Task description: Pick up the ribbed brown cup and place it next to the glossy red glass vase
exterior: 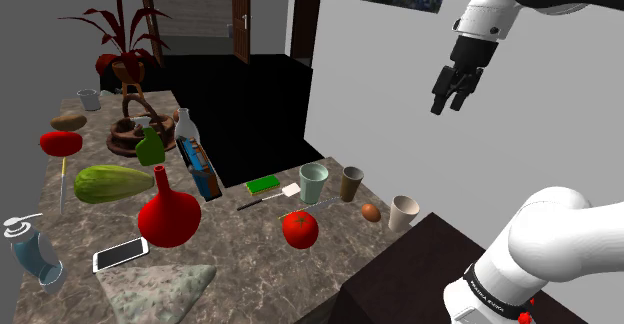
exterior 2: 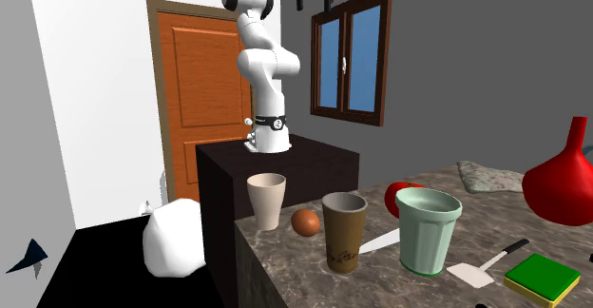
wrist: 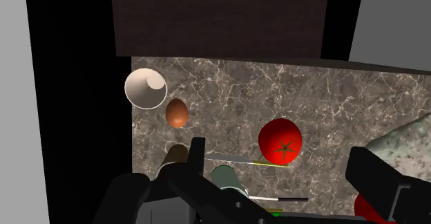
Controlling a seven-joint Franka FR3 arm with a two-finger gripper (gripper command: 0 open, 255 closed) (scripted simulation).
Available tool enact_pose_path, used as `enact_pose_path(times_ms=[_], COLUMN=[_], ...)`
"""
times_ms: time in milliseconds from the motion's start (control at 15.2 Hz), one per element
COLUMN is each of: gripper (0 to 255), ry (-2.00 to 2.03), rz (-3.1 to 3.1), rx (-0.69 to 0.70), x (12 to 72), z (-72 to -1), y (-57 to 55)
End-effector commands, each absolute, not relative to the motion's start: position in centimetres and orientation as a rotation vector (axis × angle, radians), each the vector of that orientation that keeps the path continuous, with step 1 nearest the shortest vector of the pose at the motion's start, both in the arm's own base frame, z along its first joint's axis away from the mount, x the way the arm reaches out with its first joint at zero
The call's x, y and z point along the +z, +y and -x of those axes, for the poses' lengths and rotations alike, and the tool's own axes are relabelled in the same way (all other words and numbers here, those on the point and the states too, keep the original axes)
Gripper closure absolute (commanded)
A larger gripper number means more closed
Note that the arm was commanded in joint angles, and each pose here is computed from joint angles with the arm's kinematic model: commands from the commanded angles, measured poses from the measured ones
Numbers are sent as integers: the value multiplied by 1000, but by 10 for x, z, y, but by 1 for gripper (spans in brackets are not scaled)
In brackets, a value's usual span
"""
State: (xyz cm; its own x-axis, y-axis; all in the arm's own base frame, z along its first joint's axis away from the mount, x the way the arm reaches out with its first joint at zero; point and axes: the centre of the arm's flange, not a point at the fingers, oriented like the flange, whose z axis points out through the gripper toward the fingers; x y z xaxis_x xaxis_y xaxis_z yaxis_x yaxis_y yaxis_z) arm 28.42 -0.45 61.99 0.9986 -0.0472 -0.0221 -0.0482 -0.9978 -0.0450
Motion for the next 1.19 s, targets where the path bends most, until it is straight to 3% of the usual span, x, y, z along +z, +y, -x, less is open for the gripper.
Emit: enact_pose_path(times_ms=[0,1122], gripper=[0,0], ry=[74,33], rz=[3095,3074], rx=[32,-18], x=[620,440], z=[-284,-391], y=[-5,-82])
